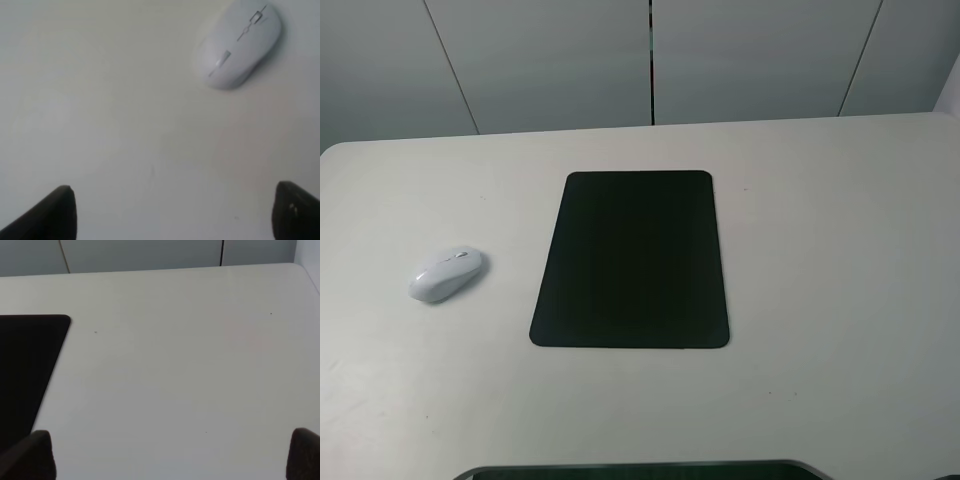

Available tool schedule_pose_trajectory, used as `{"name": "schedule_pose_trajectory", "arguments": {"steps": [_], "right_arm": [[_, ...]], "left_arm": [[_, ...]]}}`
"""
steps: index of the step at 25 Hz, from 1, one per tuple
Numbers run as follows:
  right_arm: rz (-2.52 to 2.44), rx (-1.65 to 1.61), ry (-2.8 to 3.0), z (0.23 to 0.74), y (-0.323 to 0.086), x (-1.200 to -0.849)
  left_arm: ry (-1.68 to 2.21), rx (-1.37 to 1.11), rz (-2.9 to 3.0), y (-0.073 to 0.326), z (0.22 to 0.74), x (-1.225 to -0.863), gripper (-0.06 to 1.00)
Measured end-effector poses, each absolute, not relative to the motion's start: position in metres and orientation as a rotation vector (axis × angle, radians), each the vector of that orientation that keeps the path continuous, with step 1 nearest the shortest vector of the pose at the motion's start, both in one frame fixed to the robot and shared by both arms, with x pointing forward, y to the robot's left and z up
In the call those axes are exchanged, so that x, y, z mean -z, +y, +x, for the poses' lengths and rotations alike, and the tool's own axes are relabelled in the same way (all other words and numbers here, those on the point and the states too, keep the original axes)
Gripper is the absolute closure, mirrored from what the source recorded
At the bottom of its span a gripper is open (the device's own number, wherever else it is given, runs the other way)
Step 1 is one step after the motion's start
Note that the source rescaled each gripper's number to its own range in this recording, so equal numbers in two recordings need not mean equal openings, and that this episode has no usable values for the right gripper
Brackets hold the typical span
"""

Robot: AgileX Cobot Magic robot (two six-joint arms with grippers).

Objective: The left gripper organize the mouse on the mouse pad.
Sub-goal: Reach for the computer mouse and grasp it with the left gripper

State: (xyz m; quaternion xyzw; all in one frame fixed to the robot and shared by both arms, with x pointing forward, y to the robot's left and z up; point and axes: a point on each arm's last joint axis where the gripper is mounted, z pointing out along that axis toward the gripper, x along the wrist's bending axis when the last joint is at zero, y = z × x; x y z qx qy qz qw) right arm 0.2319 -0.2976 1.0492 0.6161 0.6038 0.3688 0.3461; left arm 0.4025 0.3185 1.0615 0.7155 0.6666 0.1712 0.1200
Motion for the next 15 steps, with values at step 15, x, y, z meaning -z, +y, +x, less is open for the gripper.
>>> {"name": "schedule_pose_trajectory", "arguments": {"steps": [15], "right_arm": [[1.589, -0.952, 1.574, 0.232, -0.298, -1.049]], "left_arm": [[1.632, -0.410, 2.472, 0.284, 0.456, -1.015, -0.06]]}}
